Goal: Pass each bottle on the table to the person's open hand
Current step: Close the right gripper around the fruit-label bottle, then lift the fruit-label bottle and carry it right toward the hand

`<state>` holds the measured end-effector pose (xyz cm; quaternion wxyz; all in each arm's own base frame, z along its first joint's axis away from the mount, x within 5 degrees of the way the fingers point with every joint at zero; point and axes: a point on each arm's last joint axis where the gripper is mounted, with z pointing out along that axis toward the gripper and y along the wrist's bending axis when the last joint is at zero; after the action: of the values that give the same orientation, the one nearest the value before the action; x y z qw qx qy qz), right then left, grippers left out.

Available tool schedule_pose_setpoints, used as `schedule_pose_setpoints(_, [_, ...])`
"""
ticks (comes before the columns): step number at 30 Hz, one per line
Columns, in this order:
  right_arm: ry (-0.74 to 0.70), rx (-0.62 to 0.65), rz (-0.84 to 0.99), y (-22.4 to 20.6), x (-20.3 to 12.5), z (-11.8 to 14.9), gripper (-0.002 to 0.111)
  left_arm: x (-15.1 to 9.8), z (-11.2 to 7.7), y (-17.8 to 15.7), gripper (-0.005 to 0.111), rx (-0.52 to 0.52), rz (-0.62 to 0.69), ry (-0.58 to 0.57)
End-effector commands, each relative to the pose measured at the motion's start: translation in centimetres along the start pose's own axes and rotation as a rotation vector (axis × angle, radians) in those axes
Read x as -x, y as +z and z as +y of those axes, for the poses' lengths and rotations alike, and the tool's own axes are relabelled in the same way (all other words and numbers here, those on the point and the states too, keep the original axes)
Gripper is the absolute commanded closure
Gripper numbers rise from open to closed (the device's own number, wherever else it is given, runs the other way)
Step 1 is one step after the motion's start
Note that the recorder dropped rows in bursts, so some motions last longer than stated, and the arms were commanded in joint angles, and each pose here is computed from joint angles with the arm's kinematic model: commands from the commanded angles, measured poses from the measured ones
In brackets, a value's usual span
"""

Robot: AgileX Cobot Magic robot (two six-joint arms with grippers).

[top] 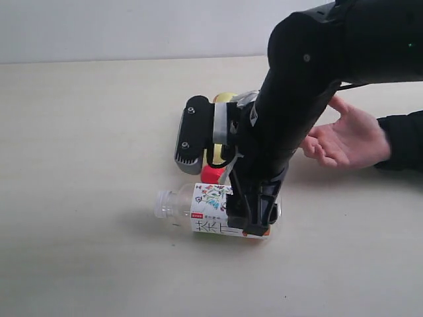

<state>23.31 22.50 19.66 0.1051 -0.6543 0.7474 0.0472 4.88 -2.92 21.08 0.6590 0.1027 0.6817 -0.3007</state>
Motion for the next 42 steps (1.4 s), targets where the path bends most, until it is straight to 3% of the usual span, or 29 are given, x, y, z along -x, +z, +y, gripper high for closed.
schedule_pose_setpoints(1, [0.031,-0.003,0.014,1.3,0.3,-0.4,0.028,-0.1,0.0,0.0,0.107,-0.006,-0.004,-0.006])
schedule_pose_setpoints(17, [0.011,0.014,0.087,7.0,0.0,-1.2,0.030,-0.1,0.0,0.0,0.107,-0.006,-0.004,-0.006])
schedule_pose_setpoints(19, [0.014,0.020,0.093,7.0,-0.1,-1.2,0.039,-0.1,0.0,0.0,0.107,-0.006,-0.004,-0.006])
schedule_pose_setpoints(26, [0.123,0.062,0.088,7.0,0.0,-0.7,0.097,-0.1,0.0,0.0,0.107,-0.006,-0.004,-0.006])
schedule_pose_setpoints(28, [0.159,0.093,0.081,7.0,0.1,-0.4,0.108,-0.1,0.0,0.0,0.107,-0.006,-0.004,-0.006])
schedule_pose_setpoints(34, [0.285,0.205,0.016,5.3,0.9,0.7,0.108,-0.1,0.0,0.0,0.107,-0.006,-0.004,-0.006])
schedule_pose_setpoints(42, [0.475,0.223,-0.060,-2.5,1.3,1.9,0.108,-0.1,0.0,0.0,0.107,-0.006,-0.004,-0.006])
